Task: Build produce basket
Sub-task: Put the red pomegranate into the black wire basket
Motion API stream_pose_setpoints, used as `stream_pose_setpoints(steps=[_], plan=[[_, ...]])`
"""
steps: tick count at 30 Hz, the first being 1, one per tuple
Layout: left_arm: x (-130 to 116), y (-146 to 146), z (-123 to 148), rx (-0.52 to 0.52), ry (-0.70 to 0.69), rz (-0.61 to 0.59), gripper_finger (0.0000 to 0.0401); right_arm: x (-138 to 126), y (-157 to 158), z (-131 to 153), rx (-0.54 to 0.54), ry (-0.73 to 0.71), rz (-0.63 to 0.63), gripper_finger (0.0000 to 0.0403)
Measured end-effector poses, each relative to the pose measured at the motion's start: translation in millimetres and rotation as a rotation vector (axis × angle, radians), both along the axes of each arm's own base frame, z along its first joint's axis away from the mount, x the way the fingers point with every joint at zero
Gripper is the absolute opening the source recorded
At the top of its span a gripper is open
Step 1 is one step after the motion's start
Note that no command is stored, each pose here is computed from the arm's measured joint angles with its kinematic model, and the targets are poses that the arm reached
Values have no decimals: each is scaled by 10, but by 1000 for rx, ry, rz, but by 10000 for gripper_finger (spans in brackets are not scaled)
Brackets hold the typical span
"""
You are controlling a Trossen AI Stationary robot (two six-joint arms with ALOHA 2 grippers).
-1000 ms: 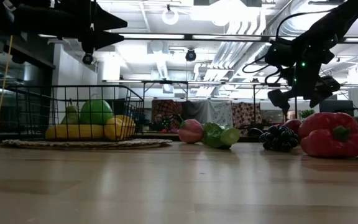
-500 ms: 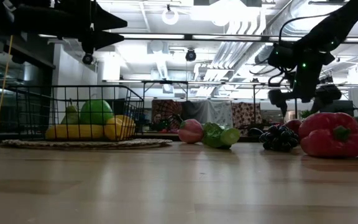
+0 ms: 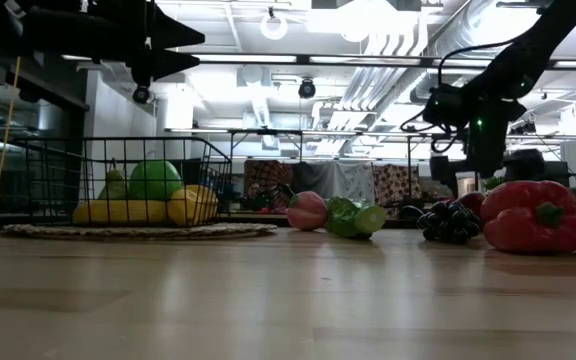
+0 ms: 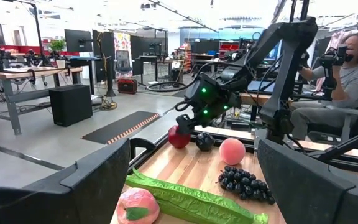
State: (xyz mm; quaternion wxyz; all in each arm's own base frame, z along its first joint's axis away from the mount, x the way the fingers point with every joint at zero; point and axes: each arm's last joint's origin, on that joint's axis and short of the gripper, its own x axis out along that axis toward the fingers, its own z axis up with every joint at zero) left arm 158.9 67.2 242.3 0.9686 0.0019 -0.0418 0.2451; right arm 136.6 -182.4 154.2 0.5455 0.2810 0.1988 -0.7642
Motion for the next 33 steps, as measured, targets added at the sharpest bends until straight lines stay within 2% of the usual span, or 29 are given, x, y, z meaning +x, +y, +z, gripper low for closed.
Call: stream_pose_setpoints(steps=[11, 21, 26, 33], plan=[[0, 0, 0, 0, 0, 0, 340, 84, -83, -51, -99, -87, -71, 389], [0, 0, 1, -14, -8, -3, 340, 82, -86, -48, -111, -94, -88, 389], [0, 0, 1, -16, -9, -3, 340, 80, -71, -70, -88, -77, -80, 389], [0, 0, 1, -14, -8, -3, 340, 114, -39, -168, -70, 37, -61, 389]])
